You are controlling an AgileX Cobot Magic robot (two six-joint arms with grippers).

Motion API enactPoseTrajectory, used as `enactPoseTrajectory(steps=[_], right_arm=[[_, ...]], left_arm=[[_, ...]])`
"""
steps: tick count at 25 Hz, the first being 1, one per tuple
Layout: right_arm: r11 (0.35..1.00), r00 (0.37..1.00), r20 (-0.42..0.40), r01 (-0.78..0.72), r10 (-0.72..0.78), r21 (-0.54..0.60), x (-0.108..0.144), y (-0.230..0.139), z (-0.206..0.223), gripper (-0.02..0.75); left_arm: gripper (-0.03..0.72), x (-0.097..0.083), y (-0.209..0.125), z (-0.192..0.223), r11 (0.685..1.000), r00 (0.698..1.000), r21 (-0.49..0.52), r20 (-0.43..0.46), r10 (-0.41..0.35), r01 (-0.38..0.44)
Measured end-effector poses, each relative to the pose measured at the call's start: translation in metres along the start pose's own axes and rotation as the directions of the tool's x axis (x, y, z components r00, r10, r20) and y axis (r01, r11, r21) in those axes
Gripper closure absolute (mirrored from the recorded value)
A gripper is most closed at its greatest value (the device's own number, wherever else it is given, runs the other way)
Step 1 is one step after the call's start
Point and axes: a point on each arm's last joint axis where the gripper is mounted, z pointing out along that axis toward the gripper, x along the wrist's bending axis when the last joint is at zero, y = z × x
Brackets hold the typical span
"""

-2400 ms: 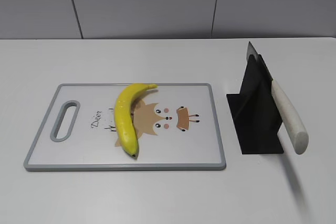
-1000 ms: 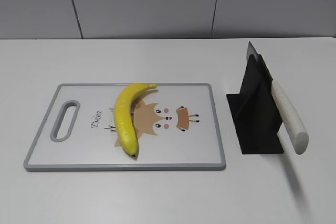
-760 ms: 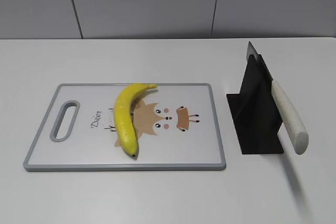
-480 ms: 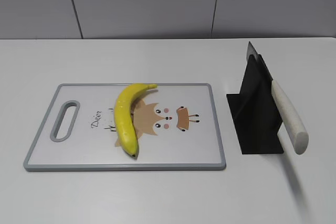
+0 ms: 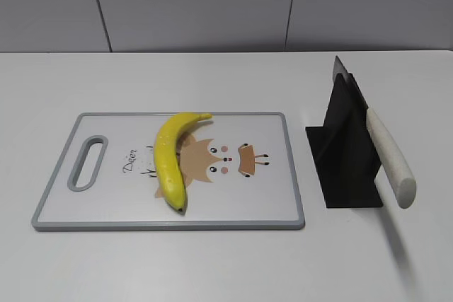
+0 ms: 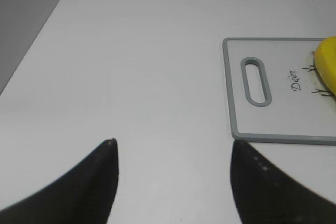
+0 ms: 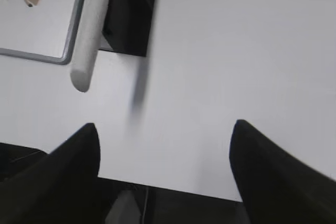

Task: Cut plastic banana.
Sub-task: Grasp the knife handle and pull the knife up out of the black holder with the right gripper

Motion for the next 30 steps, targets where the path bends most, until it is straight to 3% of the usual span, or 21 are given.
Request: enactPoseTrajectory(steps=[10, 17, 22, 30], right_arm=[[0.975, 0.975, -0.185, -0.088, 0.127, 0.205, 0.01, 0.067, 0.062, 0.144], [0.912, 0.964, -0.259, 0.047, 0.065, 0.407, 0.047, 0.074, 0.125, 0.144], [0.887, 0.983, -0.179, 0.039, 0.05, 0.461, 0.061, 0.072, 0.154, 0.144], [0.867, 0.996, -0.073, -0.014, 0.058, 0.498, 0.055, 0.071, 0.184, 0.162]], left_arm=[[0.071, 0.0, 0.0, 0.0, 1.0, 1.0, 0.0, 0.0, 0.0, 0.0], [0.088, 0.0, 0.0, 0.0, 1.0, 1.0, 0.0, 0.0, 0.0, 0.0], [0.095, 0.0, 0.0, 0.0, 1.0, 1.0, 0.0, 0.0, 0.0, 0.0], [0.098, 0.0, 0.0, 0.0, 1.0, 1.0, 0.0, 0.0, 0.0, 0.0]])
